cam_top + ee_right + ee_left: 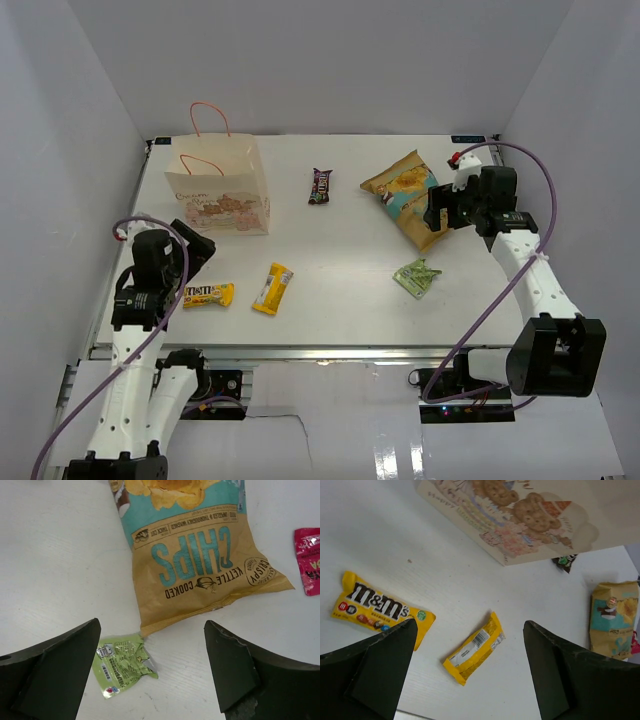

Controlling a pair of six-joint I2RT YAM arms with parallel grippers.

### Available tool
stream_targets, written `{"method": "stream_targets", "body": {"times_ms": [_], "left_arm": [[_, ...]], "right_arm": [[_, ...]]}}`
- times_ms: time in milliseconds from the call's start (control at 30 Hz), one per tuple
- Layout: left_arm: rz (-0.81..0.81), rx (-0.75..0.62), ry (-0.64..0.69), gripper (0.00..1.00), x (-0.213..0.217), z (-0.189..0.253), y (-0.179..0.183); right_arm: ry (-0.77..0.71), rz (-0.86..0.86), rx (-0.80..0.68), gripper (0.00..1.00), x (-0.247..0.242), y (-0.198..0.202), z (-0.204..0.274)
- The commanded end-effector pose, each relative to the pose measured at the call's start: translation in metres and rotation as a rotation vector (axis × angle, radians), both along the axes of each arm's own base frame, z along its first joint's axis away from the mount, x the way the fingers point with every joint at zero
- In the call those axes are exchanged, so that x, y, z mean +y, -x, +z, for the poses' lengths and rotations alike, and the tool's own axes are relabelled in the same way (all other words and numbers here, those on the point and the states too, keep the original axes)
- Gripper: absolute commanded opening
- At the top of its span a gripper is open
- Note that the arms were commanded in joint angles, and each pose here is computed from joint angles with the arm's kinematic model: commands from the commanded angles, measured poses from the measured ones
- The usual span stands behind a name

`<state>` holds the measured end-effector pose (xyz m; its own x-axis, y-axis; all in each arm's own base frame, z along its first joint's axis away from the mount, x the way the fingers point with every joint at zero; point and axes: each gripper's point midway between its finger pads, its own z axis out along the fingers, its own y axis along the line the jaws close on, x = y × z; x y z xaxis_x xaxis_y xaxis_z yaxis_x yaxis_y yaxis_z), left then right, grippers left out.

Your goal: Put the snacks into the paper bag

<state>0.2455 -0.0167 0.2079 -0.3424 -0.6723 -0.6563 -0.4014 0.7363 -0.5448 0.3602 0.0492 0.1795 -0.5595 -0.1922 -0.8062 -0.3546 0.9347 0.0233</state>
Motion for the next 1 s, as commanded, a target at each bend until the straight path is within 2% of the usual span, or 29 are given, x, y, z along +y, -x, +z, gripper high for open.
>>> {"method": "stream_targets", "body": {"times_ms": [0,33,67,100,133,167,233,300,467,567,733,767,800,900,967], "left_arm": [[0.150,0.131,0.013,0.98,0.018,-0.009,0.022],[0.286,0.183,-0.015,0.98,0.038,-0.016,0.032],[0.364,0.215,-0.005,0.98,0.045,-0.018,0.041],[0.460,0.265,0.031,0.98,0.050,-0.023,0.056],[0.524,0.280,0.013,0.98,0.059,-0.024,0.063],[0.557,0.295,0.016,0.98,0.061,-0.025,0.069],[0.603,0.344,0.007,0.96,0.065,-0.031,0.082],[0.613,0.390,-0.013,0.96,0.067,-0.040,0.086],[0.700,0.491,0.023,0.92,0.065,-0.072,0.094],[0.728,0.513,-0.005,0.91,0.071,-0.086,0.087],[0.702,0.644,-0.070,0.91,0.103,-0.115,0.064],[0.731,0.625,-0.061,0.91,0.116,-0.112,0.054],[0.718,0.676,-0.086,0.91,0.125,-0.116,0.052],[0.724,0.702,-0.184,0.92,0.144,-0.103,0.039],[0.781,0.804,-0.221,0.92,0.158,-0.113,0.051]], "right_arm": [[-0.059,0.125,-0.052,0.90,0.020,0.006,0.021],[-0.152,0.318,-0.056,0.90,0.050,0.023,0.030],[-0.116,0.513,-0.119,0.90,0.064,0.035,0.036],[-0.167,0.686,-0.102,0.90,0.083,0.063,0.034],[-0.219,0.836,-0.139,0.90,0.101,0.083,0.041],[-0.202,0.904,-0.120,0.90,0.119,0.096,0.035],[-0.071,0.842,-0.087,0.90,0.124,0.085,0.012],[-0.003,0.939,-0.046,0.90,0.140,0.101,-0.007],[-0.027,1.031,0.000,0.90,0.146,0.117,-0.029],[-0.021,1.050,-0.008,0.90,0.147,0.114,-0.037],[-0.032,1.067,0.011,0.90,0.150,0.111,-0.044],[-0.026,1.068,0.008,0.90,0.150,0.110,-0.044],[-0.012,1.066,0.006,0.90,0.148,0.109,-0.046],[0.004,1.057,0.022,0.90,0.145,0.108,-0.051],[0.003,1.054,0.039,0.90,0.144,0.108,-0.055]]}}
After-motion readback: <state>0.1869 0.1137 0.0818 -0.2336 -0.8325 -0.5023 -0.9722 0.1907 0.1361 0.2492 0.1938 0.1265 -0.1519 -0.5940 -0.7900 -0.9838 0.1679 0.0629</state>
